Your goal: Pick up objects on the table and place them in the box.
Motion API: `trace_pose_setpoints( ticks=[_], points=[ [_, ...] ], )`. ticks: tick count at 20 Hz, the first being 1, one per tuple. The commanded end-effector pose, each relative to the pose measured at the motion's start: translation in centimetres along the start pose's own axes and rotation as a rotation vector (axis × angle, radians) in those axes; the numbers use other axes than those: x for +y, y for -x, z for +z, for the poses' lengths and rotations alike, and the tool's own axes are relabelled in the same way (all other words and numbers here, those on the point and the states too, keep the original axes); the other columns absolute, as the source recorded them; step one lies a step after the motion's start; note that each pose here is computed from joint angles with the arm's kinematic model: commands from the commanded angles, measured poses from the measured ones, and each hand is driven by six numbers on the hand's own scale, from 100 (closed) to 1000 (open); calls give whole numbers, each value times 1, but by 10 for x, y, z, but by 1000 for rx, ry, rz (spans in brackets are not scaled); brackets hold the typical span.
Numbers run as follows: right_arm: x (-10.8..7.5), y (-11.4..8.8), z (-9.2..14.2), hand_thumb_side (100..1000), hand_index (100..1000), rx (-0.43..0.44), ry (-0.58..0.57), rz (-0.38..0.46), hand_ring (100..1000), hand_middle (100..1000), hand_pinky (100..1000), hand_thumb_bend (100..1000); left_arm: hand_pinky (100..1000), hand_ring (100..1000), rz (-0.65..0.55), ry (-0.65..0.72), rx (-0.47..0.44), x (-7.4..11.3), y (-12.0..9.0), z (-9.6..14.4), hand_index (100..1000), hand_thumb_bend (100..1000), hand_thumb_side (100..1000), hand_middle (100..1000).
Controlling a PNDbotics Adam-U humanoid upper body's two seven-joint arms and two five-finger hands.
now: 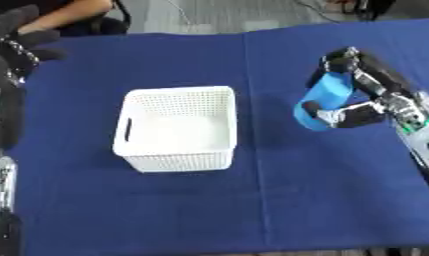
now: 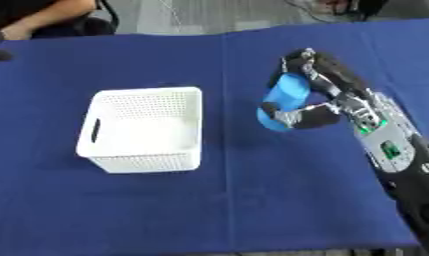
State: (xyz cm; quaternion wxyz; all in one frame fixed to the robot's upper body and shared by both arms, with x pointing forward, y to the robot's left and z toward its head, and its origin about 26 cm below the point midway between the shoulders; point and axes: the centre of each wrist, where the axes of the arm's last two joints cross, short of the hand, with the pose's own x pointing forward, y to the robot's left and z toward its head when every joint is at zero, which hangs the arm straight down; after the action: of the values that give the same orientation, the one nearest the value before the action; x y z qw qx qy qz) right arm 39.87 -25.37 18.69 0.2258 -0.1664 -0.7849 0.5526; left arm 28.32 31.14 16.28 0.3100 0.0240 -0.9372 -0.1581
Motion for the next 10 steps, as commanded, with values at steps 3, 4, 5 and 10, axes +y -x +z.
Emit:
trace_pose_setpoints(
  ticks=[3, 4, 5, 10],
  points=[
    [-23, -7, -4, 362, 245, -24, 21, 28, 100, 100, 100, 100, 739, 777, -7, 10, -25, 1, -6, -4, 916, 1000, 804, 907],
    [-24, -7, -5, 362, 245, -24, 20, 27, 100, 100, 100, 100, 739, 777, -7, 11, -25, 1, -6, -4, 916, 1000, 804, 907],
    [-24, -7, -5, 362, 245, -25, 19, 26, 100, 100, 100, 100, 739, 777, -7, 10, -25, 1, -6, -4, 916, 1000, 804, 907],
    [-25, -8, -8, 365, 245, -32, 17, 25, 100, 100, 100, 100, 739, 777, -6, 12, -25, 1, -6, -5, 915, 1000, 804, 907]
  ],
)
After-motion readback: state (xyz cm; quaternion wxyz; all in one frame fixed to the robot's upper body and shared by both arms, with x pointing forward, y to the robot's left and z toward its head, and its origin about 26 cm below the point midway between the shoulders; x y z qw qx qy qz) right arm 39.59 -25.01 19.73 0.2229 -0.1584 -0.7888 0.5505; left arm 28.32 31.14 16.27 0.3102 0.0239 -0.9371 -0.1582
